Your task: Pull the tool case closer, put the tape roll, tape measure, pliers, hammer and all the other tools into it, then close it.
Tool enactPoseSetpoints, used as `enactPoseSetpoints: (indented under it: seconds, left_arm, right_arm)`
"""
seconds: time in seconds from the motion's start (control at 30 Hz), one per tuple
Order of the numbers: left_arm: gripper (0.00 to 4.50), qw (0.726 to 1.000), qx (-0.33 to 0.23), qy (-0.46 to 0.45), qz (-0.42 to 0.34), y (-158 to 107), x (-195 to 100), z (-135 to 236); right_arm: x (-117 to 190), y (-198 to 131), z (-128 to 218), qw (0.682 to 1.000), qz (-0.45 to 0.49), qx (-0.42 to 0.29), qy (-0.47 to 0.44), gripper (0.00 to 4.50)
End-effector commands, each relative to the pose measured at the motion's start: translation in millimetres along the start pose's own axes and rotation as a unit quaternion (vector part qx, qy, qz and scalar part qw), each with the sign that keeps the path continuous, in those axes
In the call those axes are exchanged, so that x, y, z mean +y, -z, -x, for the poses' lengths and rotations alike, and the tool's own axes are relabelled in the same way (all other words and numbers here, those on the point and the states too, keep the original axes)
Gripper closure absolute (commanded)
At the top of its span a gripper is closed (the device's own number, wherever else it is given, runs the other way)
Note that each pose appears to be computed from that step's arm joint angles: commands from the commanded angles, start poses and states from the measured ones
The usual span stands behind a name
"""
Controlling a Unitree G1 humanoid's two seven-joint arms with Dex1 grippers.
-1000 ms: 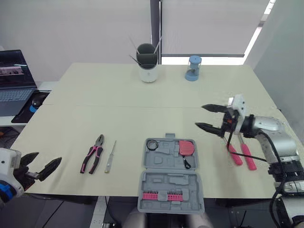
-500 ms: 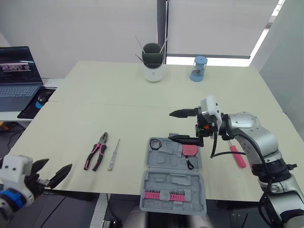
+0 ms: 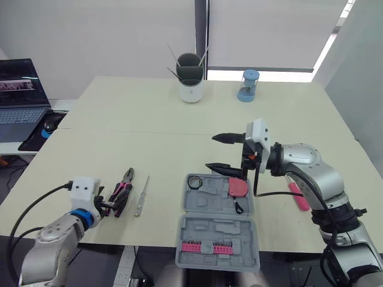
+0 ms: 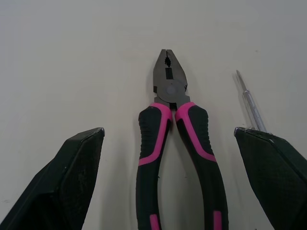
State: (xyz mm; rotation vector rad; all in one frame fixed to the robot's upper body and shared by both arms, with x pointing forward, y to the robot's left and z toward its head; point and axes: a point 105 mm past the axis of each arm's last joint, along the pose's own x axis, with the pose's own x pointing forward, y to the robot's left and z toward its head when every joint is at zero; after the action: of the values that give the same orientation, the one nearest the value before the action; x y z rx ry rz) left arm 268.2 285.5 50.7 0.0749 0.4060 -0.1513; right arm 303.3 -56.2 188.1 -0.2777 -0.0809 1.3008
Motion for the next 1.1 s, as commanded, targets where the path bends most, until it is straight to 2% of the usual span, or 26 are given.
enactPoseSetpoints:
  seconds: [0.03,0.83,0.93,1.07,1.1]
  left_arm:
    - [0.00,1.000,-0.023,-0.007,-0.003,-10.5,-1.6,-5.2]
    - [0.00,1.000,0.016,-0.020,-0.005,3.7,-3.1,-24.1]
    - [0.58,0.999,0.020,-0.032,-0.006,4.5,1.0,-23.8]
    - [1.86,0.999,0.019,-0.032,-0.006,4.7,2.6,-24.3]
    - [1.92,0.999,0.021,-0.033,-0.007,5.0,3.2,-24.4]
  right_arm:
    - [3.6,-11.0,2.8,1.000,0.020,-0.013,0.004,0.04]
    - [8.2,-9.3,4.5,1.000,0.016,0.004,-0.005,0.04]
    - [6.7,-10.6,5.0,1.000,0.016,0.002,-0.001,0.00]
    - [6.4,-11.7,4.6,1.000,0.015,-0.001,0.001,0.00]
    - [6.4,-11.7,4.7,1.000,0.014,-0.001,0.002,0.00]
